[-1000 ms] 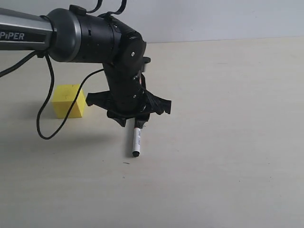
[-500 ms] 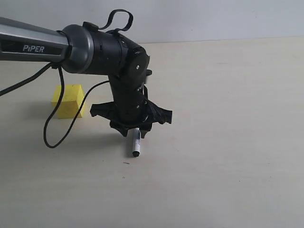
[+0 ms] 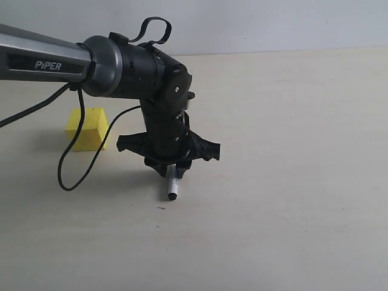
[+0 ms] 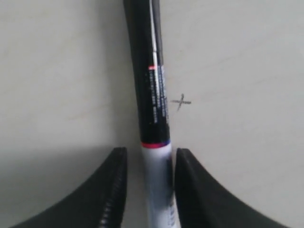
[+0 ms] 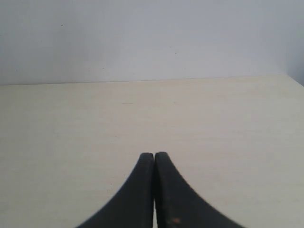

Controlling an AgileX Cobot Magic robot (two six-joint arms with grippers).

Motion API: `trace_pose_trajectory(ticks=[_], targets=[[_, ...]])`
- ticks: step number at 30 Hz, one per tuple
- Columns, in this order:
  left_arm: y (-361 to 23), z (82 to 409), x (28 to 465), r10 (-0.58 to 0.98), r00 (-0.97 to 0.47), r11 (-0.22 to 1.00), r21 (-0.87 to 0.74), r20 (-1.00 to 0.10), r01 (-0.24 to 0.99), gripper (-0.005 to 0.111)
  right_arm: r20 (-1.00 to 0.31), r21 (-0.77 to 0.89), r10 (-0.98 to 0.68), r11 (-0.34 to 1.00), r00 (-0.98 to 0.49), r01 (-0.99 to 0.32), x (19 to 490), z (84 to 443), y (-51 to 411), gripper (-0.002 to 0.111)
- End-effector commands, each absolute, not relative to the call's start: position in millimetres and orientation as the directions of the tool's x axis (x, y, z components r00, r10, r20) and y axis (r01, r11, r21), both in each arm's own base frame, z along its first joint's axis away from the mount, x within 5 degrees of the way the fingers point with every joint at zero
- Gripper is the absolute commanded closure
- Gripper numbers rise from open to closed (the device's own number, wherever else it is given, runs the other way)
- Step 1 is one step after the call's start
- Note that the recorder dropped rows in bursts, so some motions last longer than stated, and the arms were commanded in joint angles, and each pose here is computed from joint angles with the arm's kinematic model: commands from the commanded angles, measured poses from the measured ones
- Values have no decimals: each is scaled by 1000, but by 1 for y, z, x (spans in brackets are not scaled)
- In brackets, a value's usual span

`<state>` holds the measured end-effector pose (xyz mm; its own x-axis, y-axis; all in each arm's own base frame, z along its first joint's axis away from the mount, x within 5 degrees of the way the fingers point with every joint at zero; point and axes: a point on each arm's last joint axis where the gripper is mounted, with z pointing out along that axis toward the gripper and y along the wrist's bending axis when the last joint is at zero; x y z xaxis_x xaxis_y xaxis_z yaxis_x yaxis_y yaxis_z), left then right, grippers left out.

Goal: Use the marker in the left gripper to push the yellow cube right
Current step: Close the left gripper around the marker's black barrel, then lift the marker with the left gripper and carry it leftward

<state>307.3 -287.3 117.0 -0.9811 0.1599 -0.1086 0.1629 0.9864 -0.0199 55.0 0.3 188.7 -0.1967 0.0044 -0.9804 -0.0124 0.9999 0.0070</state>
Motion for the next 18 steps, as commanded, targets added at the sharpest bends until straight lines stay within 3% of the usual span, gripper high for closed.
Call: trace_pose_trajectory(ticks=[1, 2, 8, 13, 18], targets=[[-290, 118, 302, 219, -974, 975, -30, -63, 221, 102, -981, 2, 1, 1000, -194, -6, 55, 188, 0, 108], [-290, 118, 300, 254, -966, 966, -36, -45, 256, 106, -981, 2, 1, 1000, -194, -6, 55, 188, 0, 108], [-285, 142, 293, 383, -924, 922, -56, -1, 383, 107, -981, 2, 1, 1000, -194, -6, 55, 188, 0, 108], [-267, 211, 289, 444, -889, 890, -59, -114, 452, 107, -981, 2, 1, 1000, -194, -6, 55, 188, 0, 108], [-221, 283, 277, 476, -844, 879, 100, -248, 466, 107, -981, 2, 1, 1000, -194, -6, 55, 188, 0, 108]])
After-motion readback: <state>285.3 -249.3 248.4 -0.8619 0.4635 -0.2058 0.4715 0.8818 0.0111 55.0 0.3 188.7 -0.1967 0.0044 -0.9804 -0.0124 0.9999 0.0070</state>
